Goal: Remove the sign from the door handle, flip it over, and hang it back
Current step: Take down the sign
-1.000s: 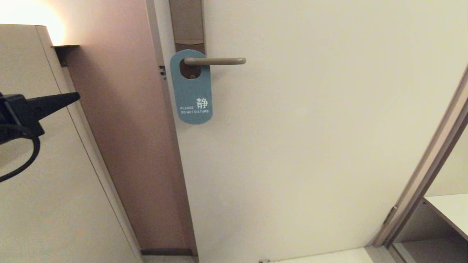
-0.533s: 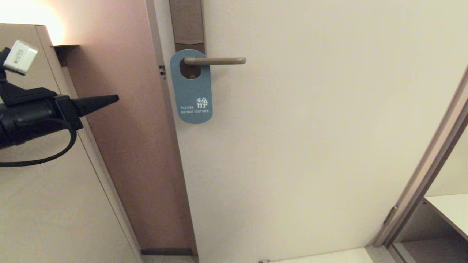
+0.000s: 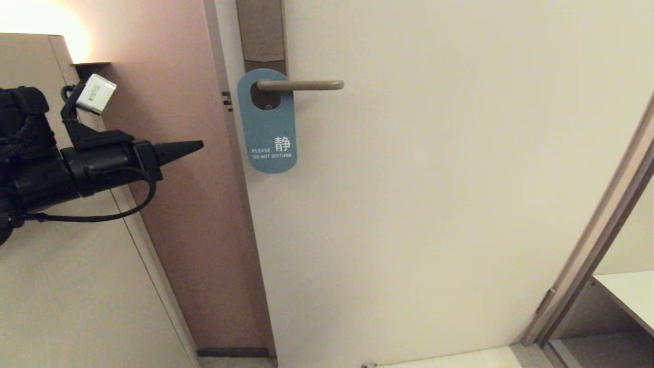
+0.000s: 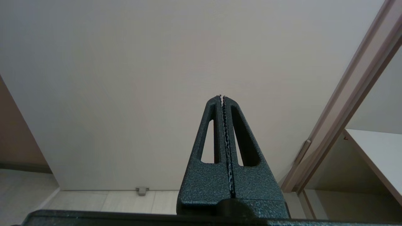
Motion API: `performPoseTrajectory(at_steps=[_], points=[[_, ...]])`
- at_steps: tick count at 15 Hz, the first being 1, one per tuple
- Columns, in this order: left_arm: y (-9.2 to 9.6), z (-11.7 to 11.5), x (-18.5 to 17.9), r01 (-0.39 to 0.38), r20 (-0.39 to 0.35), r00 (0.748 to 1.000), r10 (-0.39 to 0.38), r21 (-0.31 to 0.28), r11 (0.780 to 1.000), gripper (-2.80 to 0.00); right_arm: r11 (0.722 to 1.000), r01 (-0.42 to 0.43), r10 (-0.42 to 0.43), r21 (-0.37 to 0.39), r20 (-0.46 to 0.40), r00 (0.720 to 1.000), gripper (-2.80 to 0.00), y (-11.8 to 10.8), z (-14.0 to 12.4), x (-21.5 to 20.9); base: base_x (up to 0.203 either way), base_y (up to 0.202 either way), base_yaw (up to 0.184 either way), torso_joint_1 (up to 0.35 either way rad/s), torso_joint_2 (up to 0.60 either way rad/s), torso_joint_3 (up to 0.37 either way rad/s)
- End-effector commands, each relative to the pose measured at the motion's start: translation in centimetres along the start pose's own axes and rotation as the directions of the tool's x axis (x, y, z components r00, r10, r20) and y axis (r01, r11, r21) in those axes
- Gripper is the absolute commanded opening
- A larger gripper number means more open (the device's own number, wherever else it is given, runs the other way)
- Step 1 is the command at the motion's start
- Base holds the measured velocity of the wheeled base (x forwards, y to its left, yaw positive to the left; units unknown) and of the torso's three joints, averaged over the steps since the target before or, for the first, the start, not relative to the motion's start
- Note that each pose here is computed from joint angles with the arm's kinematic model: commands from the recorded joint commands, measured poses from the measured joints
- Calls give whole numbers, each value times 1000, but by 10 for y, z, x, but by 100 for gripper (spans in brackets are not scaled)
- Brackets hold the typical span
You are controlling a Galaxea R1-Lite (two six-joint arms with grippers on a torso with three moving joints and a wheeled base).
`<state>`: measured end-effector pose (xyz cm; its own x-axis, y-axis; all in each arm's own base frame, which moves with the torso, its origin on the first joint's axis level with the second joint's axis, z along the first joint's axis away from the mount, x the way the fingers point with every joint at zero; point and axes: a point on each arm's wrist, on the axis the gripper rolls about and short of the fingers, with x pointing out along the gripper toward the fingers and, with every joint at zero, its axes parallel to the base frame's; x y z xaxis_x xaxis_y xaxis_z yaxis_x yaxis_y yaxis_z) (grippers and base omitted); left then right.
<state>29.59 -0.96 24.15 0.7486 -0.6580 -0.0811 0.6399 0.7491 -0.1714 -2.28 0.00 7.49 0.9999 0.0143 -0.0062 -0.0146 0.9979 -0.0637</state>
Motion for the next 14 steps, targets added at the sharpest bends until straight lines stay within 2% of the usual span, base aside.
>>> performPoseTrajectory(at_steps=[1, 4, 5, 9, 14], points=[[5, -6, 8, 9, -19, 1000, -9, -15, 1000, -280, 1000, -1, 1, -1, 0, 1000, -280, 0, 0, 0, 0, 0, 0, 0, 0, 0], [9, -9, 13, 11, -12, 1000, -11, -12, 1000, -280, 1000, -1, 1, -1, 0, 1000, -280, 0, 0, 0, 0, 0, 0, 0, 0, 0], [11, -10, 14, 11, -7, 1000, -11, -11, 1000, 0, 1000, -1, 1, -1, 0, 1000, -280, 0, 0, 0, 0, 0, 0, 0, 0, 0], [14, -11, 19, 19, -7, 1000, -19, -11, 1000, 0, 1000, -1, 1, -1, 0, 1000, -280, 0, 0, 0, 0, 0, 0, 0, 0, 0], [15, -9, 24, 88, -8, 996, -88, -6, 996, 0, 1000, -1, 1, -1, 0, 1000, -280, 0, 0, 0, 0, 0, 0, 0, 0, 0]])
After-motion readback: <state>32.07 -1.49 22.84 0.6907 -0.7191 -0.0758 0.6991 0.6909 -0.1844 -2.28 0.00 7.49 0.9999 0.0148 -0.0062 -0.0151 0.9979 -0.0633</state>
